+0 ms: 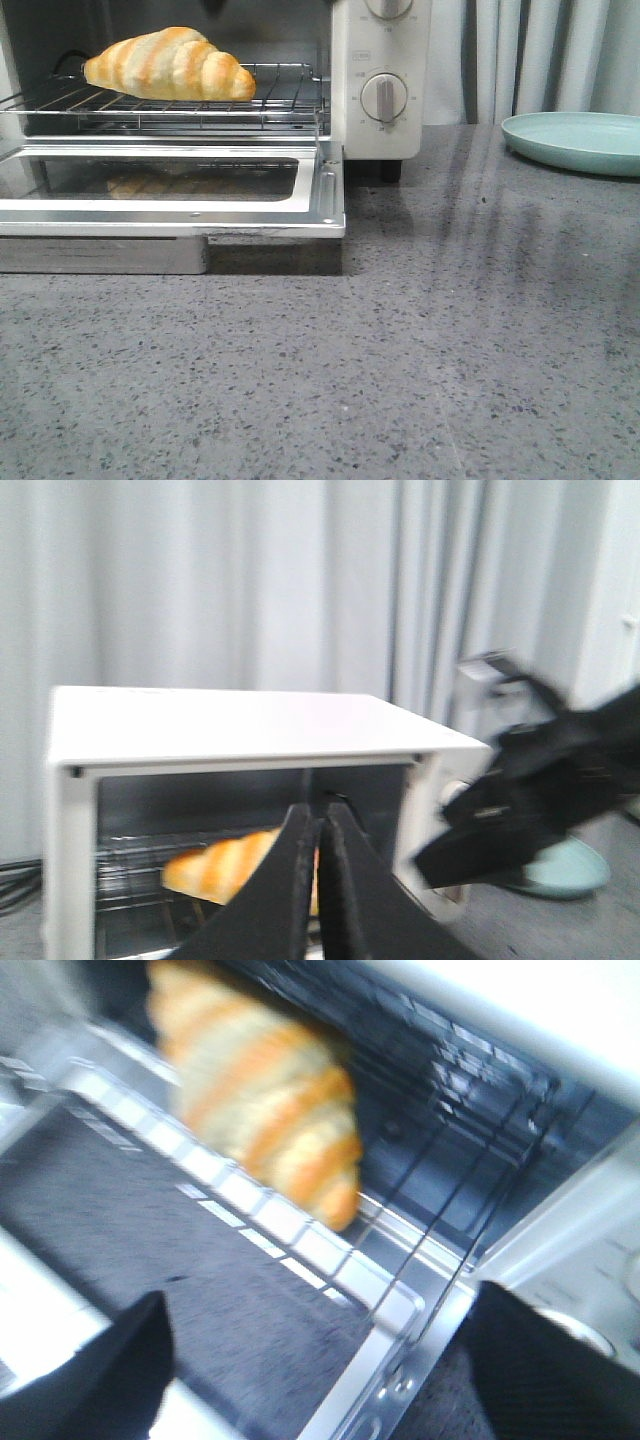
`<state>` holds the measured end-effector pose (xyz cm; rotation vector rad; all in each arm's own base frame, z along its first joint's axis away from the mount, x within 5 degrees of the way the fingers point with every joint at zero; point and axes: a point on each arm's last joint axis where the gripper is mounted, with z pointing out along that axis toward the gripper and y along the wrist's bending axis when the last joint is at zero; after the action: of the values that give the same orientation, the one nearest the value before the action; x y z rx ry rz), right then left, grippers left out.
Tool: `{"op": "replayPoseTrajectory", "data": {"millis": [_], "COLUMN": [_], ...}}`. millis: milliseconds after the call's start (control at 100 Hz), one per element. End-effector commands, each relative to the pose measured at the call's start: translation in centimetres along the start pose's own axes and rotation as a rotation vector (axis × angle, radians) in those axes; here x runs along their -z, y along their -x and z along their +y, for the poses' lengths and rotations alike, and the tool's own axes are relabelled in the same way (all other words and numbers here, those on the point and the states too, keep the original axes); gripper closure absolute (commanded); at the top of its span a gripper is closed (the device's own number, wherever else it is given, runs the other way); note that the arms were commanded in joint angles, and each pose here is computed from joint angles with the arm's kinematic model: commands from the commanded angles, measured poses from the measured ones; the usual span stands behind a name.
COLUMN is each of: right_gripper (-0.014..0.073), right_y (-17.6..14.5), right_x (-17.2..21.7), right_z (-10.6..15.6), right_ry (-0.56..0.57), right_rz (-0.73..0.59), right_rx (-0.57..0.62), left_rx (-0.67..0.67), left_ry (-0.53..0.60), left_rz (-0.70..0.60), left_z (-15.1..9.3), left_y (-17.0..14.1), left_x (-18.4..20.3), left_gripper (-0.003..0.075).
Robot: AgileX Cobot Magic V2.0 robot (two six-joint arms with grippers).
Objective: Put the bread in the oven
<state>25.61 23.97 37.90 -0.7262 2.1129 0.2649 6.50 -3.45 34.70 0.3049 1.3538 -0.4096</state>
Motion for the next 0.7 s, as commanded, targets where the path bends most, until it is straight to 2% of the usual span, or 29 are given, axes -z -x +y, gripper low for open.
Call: {"op": "replayPoseTrajectory", "data": {"millis": [0,160,300,440,540,690], "right_gripper": [0.0227,0.0668,0.0664,0.0664,0.0664,0.0664], "right_y": [0.6,-5.0,-10.5,-14.8,-16.6,-17.6], "right_x": [6.9,13.1,17.3,20.2,21.5,21.9], "right_z": [-0.4,-2.1,-3.6,-4.6,-5.1,-5.3], "right_ry": [0.020,0.004,-0.038,-0.054,-0.069,-0.088], "right_rz": [-0.206,-0.260,-0.401,-0.497,-0.550,-0.583], "right_rx": [0.037,0.060,0.125,0.119,0.117,0.136], "left_rx": [0.027,0.035,0.037,0.037,0.037,0.038], "left_ry": [0.049,0.053,0.054,0.057,0.057,0.049], "left_rz": [-0.028,0.037,0.080,0.080,0.080,0.084], "left_z": [0.5,0.6,0.6,0.6,0.6,0.6], "left_y": [0.2,-2.2,-3.6,-3.7,-3.7,-3.7], "left_x": [0.1,0.1,0.0,0.0,0.0,0.0], "left_gripper": [0.0742,0.0742,0.0742,0.0742,0.0742,0.0741]}}
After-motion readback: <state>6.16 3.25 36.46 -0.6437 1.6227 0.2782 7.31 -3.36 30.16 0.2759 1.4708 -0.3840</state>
